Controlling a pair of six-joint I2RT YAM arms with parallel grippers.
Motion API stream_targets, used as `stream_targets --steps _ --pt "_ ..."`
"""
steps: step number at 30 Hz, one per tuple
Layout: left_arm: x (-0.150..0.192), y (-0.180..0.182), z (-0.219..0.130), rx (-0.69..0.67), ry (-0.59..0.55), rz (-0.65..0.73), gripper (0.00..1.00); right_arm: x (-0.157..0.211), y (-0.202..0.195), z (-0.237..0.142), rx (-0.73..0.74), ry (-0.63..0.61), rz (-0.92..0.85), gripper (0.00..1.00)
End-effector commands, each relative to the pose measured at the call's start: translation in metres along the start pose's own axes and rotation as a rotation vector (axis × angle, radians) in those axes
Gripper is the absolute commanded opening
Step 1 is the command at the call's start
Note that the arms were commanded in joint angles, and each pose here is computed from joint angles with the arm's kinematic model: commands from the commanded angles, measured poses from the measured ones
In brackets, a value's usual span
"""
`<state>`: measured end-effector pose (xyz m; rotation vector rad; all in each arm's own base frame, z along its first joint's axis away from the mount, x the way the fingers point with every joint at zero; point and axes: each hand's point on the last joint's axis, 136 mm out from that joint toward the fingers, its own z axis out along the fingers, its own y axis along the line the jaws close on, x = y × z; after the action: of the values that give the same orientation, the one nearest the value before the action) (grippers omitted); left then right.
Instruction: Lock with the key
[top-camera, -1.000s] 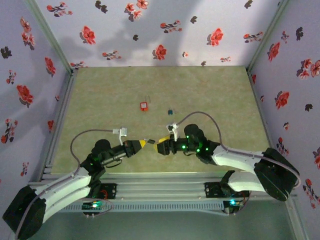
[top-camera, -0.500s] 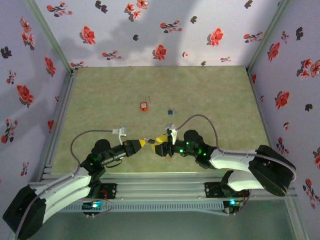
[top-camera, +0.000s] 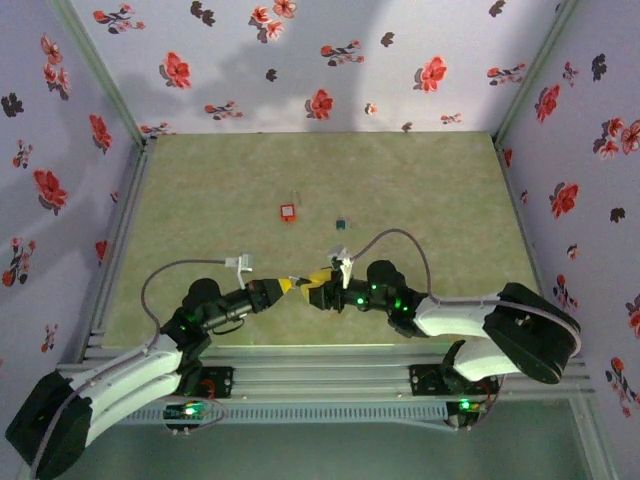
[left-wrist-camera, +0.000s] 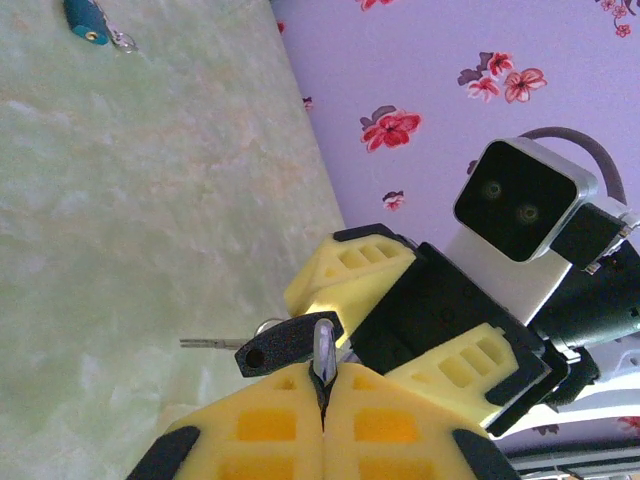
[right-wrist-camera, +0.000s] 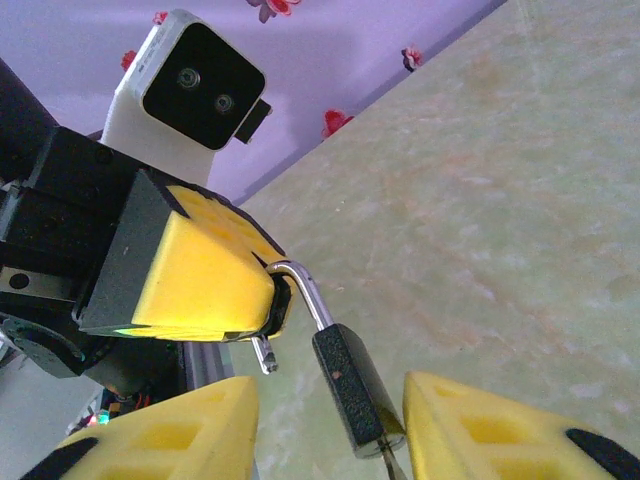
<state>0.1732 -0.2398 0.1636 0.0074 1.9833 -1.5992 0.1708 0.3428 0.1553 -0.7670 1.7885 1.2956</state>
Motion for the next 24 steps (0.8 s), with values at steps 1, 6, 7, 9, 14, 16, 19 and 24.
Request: stream_targets --steps 1,6,7,9,14,16,19,24 --pt "-0.016 -0.032 0.000 0.097 -0.039 0.032 0.00 -0.004 0.010 0.002 -0.053 -0.025 -0.006 0.40" --pt "-0.017 -0.034 0.000 0.104 -0.041 0.034 0.00 -0.001 0.012 0.005 -0.076 -0.019 0.007 0.33" --pt "-0.017 -0.033 -0.001 0.102 -0.042 0.035 0.00 -0.001 0.012 0.005 -0.077 -0.017 0.010 0.33" --pt "-0.017 -0.033 -0.001 0.103 -0.042 0.035 0.00 0.001 0.013 0.005 -0.083 -0.009 0.014 0.32" --pt "-0.017 -0.032 -0.001 0.099 -0.042 0.039 0.00 0.001 0.016 0.004 -0.099 -0.006 0.021 0.23" --pt "-0.016 -0.031 -0.001 0.097 -0.043 0.038 0.00 0.000 0.018 0.003 -0.105 -0.002 0.024 0.19" --pt "-0.016 -0.029 -0.001 0.091 -0.043 0.042 0.00 0.001 0.022 0.002 -0.119 0.022 0.038 0.09" --pt "-0.013 -0.026 -0.003 0.081 -0.031 0.066 0.00 0.001 0.028 0.001 -0.140 0.074 0.089 0.00"
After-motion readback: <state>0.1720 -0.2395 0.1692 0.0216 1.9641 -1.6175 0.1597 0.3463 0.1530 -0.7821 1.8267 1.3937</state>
